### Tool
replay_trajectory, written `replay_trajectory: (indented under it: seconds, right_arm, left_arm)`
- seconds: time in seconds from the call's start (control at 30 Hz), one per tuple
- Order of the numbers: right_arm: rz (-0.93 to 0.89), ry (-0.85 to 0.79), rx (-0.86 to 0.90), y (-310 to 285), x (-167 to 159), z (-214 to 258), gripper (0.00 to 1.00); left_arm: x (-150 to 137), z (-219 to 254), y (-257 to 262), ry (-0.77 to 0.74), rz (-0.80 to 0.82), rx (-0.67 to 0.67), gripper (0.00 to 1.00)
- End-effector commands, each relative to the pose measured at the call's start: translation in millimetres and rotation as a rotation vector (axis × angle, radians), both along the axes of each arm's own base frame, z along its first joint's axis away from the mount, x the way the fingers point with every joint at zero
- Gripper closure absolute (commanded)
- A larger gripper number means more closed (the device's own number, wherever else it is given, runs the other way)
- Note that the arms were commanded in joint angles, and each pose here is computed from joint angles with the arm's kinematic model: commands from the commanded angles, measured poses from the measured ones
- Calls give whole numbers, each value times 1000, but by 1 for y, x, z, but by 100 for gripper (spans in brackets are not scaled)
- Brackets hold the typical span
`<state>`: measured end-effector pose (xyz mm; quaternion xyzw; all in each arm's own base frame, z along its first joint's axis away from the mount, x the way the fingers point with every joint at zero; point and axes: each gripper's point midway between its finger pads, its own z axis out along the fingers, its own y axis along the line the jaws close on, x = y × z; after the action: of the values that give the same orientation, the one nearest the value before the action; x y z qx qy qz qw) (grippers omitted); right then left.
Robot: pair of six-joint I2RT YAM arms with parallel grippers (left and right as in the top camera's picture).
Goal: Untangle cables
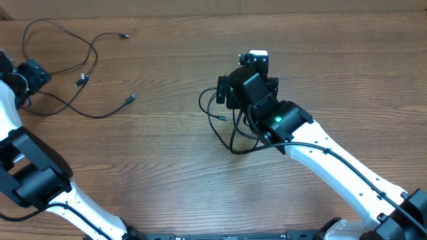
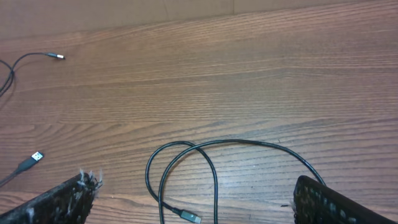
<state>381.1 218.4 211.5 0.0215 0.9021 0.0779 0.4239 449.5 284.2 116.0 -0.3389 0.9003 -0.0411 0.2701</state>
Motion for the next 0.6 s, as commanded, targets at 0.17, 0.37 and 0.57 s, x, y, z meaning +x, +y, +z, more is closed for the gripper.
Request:
replay_trajectory:
  seconds: [0.17,0.37,0.57]
  right_arm:
    - [-11,-34,17,-2,0,14,0]
    - [-11,-34,17,-2,0,14,0]
    - [-11,-34,17,-2,0,14,0]
  left_arm:
    - [31,-55,-65,59,-508,111,26]
    - [44,-80,-94,84,-764,209,35]
    - [31,-119,-77,209,-792,256,45]
